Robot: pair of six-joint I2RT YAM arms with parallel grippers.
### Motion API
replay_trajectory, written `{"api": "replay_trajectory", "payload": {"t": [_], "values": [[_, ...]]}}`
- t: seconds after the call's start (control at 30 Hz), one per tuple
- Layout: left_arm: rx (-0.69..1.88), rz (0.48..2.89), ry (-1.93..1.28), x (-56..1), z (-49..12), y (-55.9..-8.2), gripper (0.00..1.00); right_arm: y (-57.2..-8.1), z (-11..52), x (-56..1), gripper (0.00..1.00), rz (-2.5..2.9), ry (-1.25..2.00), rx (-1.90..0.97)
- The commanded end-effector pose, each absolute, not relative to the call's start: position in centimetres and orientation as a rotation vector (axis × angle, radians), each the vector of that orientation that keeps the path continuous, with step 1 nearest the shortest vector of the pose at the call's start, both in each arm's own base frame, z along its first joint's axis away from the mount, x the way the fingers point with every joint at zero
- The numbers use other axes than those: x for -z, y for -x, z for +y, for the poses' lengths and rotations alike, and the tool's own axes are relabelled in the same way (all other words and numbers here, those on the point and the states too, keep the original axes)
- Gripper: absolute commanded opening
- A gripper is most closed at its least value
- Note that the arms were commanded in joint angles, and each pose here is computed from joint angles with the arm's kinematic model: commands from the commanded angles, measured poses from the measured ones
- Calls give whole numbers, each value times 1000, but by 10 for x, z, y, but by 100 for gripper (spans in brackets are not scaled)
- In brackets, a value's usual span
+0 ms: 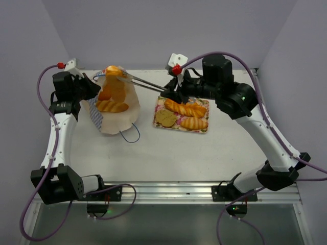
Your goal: Take the fake bread out of the paper bag
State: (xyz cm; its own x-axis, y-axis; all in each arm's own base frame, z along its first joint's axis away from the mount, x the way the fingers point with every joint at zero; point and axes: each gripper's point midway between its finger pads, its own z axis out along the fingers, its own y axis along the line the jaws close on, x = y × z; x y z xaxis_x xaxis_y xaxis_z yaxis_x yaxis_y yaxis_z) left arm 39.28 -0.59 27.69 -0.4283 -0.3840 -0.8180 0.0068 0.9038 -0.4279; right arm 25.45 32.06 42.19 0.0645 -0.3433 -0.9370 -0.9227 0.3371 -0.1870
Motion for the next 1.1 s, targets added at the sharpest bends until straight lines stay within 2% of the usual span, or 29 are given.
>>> {"api": "replay_trajectory", "payload": {"t": [0.0,0.47,0.8,1.07], "values": [[431,1900,317,-288,3,-401,0,-232,304,-479,0,1347,1134,-733],[376,1912,352,-275,12,-402,0,-243,235,-486,0,1416,975,-605],[355,1903,317,-280,12,-395,0,-263,192,-451,0,1578,825,-602],[332,1898,281,-280,11,-380,0,-254,179,-414,0,1687,766,-707]]}}
